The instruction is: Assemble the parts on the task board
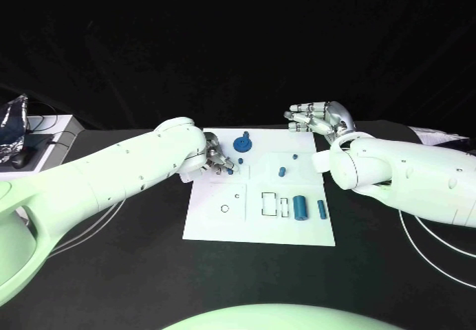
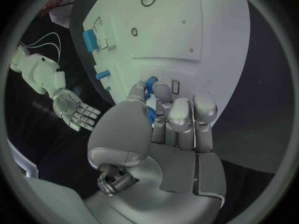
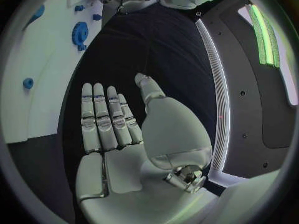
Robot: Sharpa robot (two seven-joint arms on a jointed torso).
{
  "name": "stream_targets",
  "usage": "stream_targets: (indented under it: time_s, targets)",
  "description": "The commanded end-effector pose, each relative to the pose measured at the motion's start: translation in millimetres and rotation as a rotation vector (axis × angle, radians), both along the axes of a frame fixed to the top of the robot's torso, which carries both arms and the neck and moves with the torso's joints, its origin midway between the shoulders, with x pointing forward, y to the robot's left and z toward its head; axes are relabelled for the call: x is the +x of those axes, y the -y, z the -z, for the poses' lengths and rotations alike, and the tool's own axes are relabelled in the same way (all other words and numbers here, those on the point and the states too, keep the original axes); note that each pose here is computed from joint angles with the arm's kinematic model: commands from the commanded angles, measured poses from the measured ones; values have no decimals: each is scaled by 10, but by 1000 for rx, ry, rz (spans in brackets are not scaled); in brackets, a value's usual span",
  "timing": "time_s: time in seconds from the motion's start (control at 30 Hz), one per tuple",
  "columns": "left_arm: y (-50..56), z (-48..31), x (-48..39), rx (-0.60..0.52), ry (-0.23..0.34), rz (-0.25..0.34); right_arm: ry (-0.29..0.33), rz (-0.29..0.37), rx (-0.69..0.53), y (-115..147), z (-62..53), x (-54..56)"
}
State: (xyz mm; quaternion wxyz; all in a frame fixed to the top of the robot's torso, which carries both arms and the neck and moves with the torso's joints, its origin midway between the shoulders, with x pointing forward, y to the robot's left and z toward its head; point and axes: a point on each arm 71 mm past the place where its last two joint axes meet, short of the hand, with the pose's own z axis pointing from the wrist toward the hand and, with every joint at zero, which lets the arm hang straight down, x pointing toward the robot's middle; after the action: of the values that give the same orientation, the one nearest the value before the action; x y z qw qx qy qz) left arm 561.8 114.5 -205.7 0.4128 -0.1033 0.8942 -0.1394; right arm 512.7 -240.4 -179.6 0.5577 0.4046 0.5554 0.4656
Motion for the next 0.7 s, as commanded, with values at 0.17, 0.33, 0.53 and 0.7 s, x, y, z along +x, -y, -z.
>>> stream_targets:
  time_s: [0.17, 0.33, 0.53, 0.7]
  targets:
    - [-3, -8, -9, -12, 10, -7, 2, -18, 2, -12, 6, -3]
    - [-8, -18, -13, -21, 19, -11, 2, -17, 2, -7, 10, -2]
    - [-22, -28, -20, -33, 27, -16, 1, -16, 2, -5, 14, -3]
    - [-57, -36, -35, -56, 23, -23, 1, -16, 2, -2, 17, -4]
